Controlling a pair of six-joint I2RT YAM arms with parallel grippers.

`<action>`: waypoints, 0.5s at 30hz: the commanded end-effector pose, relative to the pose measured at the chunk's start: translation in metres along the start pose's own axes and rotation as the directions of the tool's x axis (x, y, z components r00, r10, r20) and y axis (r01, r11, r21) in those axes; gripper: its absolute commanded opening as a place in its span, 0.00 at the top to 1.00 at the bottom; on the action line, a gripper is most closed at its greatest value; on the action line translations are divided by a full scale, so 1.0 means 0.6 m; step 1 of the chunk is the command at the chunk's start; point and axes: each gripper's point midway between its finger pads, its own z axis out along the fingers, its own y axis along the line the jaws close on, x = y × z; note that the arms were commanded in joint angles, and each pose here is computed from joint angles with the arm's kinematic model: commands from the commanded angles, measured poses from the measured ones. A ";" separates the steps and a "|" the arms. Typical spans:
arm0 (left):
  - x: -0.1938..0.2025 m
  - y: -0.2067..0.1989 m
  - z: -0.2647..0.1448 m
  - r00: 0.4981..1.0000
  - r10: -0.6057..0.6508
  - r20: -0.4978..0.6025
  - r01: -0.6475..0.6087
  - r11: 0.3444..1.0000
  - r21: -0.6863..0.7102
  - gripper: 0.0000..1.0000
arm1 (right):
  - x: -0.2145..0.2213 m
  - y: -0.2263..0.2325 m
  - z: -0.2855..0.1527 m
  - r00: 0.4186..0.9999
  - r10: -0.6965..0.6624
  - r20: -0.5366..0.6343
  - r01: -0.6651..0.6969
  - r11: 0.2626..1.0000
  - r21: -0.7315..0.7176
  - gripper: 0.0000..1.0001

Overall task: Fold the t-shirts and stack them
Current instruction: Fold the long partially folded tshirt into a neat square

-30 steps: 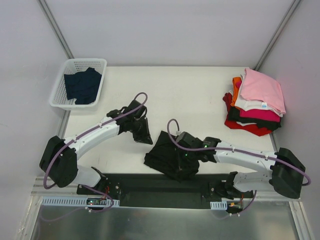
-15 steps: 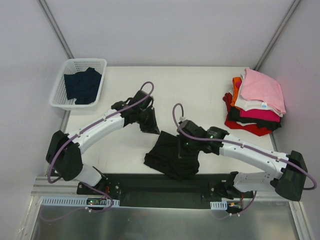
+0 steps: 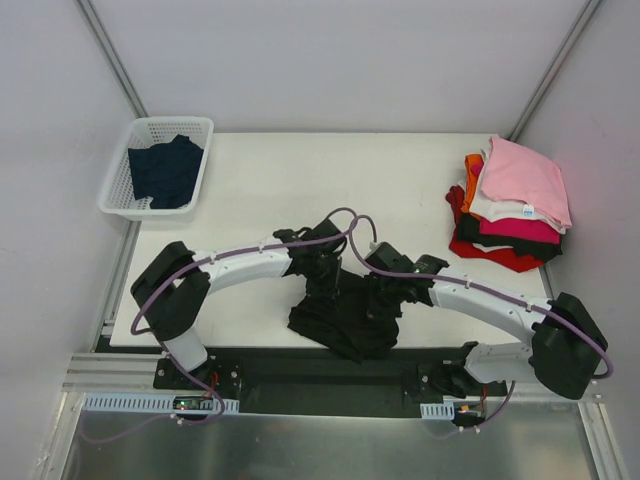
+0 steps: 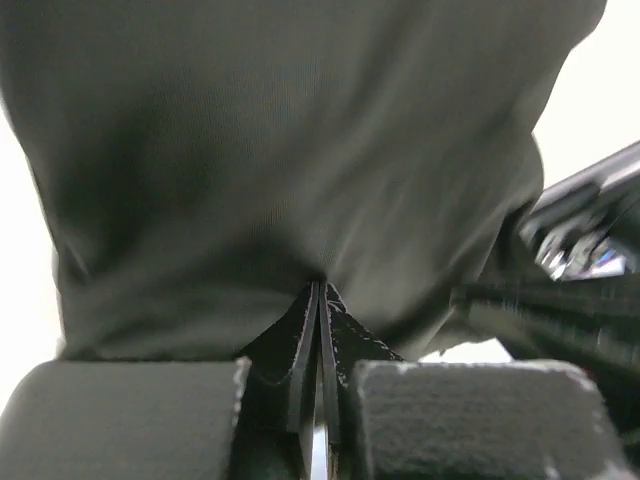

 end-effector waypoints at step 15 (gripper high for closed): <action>0.156 0.130 -0.033 0.993 -0.120 0.001 0.120 0.991 -0.059 1.00 | 0.118 0.080 0.091 0.986 -0.091 -0.138 0.085 0.995 -0.052 0.99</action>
